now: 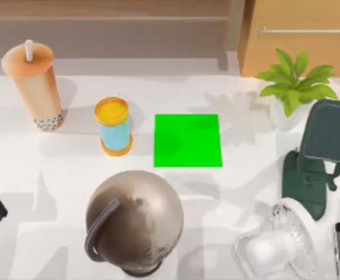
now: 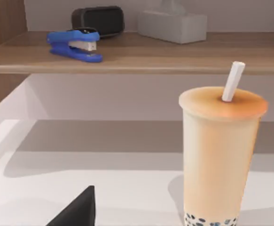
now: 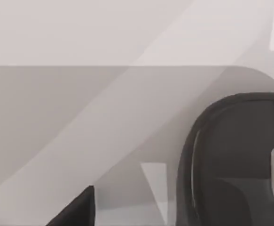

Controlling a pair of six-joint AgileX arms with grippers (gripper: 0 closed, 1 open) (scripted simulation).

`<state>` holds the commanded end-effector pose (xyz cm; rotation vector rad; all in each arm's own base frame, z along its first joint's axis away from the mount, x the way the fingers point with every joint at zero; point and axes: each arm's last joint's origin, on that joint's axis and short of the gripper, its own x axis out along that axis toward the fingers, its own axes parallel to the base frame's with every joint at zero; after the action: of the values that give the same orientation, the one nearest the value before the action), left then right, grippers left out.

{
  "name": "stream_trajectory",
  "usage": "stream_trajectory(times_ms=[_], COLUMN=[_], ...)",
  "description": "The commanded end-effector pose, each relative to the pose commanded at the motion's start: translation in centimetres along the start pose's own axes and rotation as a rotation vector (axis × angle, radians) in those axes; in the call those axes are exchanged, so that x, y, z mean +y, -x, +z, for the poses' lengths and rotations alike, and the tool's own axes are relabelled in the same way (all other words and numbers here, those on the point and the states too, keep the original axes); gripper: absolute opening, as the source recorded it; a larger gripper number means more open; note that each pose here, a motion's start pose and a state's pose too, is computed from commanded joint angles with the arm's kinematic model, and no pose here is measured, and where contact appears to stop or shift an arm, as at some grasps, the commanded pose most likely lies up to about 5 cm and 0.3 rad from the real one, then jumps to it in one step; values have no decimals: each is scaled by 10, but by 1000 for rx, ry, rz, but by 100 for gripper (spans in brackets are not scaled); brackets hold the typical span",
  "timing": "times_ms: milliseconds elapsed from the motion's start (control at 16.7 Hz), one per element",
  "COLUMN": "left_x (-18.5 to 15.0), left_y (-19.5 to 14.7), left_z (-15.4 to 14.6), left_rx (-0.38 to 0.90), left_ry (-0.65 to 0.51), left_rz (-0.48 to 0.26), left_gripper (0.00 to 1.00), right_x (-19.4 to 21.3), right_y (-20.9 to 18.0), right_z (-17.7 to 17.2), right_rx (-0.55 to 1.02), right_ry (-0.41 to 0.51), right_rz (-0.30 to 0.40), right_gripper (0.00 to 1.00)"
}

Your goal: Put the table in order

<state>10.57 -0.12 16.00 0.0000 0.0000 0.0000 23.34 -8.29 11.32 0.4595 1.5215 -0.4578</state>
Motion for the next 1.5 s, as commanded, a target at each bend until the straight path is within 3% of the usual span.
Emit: stream_trajectory(times_ms=[240, 1020, 1500], left_x=[0, 0, 0], left_y=[0, 0, 0], left_z=[0, 0, 0], left_rx=[0, 0, 0], left_ry=[0, 0, 0], left_rz=[0, 0, 0], left_gripper=[100, 100, 100], right_x=[0, 0, 0], right_y=[-1, -1, -1], right_z=[0, 0, 0], right_rx=[1, 1, 1], right_ry=[0, 0, 0], right_rz=[0, 0, 0], right_gripper=[100, 2, 0])
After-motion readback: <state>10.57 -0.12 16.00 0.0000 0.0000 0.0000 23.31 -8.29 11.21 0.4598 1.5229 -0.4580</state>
